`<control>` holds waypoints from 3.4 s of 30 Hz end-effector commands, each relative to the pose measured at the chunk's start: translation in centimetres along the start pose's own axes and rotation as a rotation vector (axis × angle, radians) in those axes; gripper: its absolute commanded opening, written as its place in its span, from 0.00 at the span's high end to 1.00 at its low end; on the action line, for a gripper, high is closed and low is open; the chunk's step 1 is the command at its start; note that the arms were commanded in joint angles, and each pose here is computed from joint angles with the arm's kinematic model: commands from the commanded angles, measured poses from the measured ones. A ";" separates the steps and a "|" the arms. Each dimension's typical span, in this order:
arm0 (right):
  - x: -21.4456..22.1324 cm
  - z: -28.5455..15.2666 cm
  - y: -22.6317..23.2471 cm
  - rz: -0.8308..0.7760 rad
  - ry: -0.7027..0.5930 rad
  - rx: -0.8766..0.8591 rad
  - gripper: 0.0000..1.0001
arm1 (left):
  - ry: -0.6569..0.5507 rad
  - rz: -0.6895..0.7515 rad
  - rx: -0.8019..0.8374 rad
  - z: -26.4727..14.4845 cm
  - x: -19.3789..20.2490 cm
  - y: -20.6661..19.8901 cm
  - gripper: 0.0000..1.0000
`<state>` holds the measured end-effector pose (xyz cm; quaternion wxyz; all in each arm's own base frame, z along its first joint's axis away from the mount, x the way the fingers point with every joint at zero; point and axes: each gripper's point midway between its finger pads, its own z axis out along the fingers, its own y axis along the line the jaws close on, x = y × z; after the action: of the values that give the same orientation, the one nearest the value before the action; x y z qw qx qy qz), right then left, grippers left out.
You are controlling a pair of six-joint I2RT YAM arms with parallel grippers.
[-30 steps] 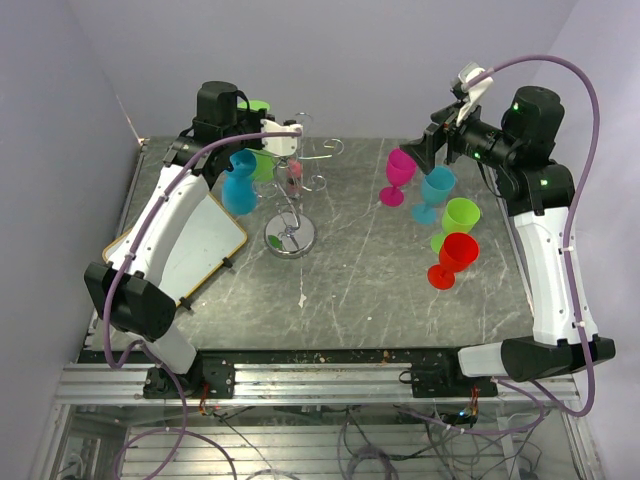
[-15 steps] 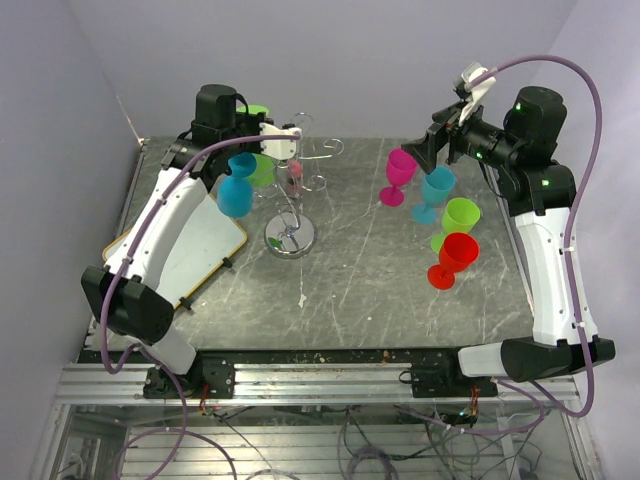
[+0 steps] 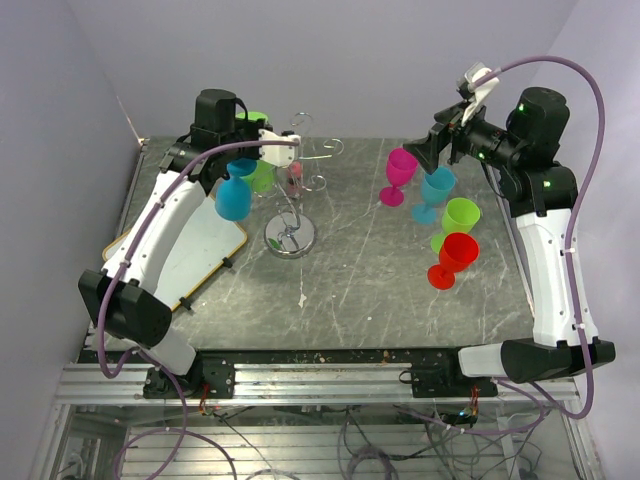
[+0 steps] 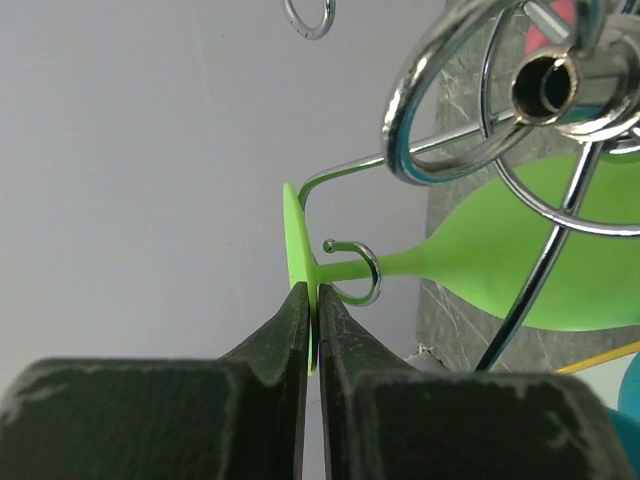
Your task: Place the wine glass upside down on the wine glass rack
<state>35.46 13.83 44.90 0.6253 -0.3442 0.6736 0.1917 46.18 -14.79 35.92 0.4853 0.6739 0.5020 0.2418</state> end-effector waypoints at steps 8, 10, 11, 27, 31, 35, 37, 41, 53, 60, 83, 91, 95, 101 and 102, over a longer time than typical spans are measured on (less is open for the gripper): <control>-0.6 -0.6 -0.2 -0.001 -0.030 0.005 0.07 | -0.044 0.009 0.030 -0.9 -1.2 -0.3 0.79; -0.6 -0.6 -0.3 -0.001 -0.030 0.008 0.07 | -0.042 0.010 0.031 -1.0 -1.2 -0.4 0.78; -0.5 -0.6 -0.3 0.000 -0.028 0.007 0.07 | -0.041 0.012 0.032 -1.0 -1.2 -0.4 0.78; -0.3 -0.8 -0.6 0.011 -0.036 0.007 0.07 | -0.038 0.005 0.031 -1.7 -1.2 -0.6 0.66; -0.3 -0.9 -0.6 0.015 -0.037 0.005 0.07 | -0.033 0.007 0.026 -1.9 -1.1 -0.5 0.60; -0.1 -1.0 -0.7 0.014 -0.036 0.011 0.07 | -0.030 0.005 0.013 -2.2 -1.1 -0.2 0.55; -0.1 -1.0 -0.7 0.015 -0.036 0.009 0.07 | -0.031 0.000 0.006 -2.4 -1.1 0.0 0.54; -0.1 -1.0 -0.7 0.017 -0.037 0.007 0.07 | -0.032 0.003 -0.005 -3.2 -1.2 0.3 0.53; -0.4 -1.7 -0.7 0.019 -0.053 0.011 0.07 | -0.029 -0.009 -0.042 -5.4 -1.4 1.2 0.46; -0.3 -2.1 -0.9 0.017 -0.056 0.022 0.07 | -0.030 -0.019 -0.042 -6.5 -1.5 1.0 0.45; 9.0 -3.3 -6.4 -0.038 0.229 0.343 0.04 | 0.044 -0.613 -0.423 -13.5 0.5 5.7 0.00; 16.0 -7.2 -6.8 -0.019 0.481 0.470 0.04 | 0.130 -0.855 -0.487 -16.3 2.8 4.7 0.01; 19.1 -10.3 -5.9 0.061 0.551 0.502 0.05 | 0.122 -0.942 -0.479 -17.4 3.2 4.3 0.00; 23.3 -13.4 -4.1 0.200 0.618 0.509 0.08 | 0.143 -0.986 -0.441 -17.6 4.0 3.2 0.01; 23.9 -13.7 -3.7 0.215 0.636 0.507 0.08 | 0.151 -0.988 -0.434 -17.5 4.1 2.9 0.01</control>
<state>30.91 -3.37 26.58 0.4621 -0.1667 0.8695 -0.0524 35.74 -4.08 44.89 0.6318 0.2390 0.7212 0.1537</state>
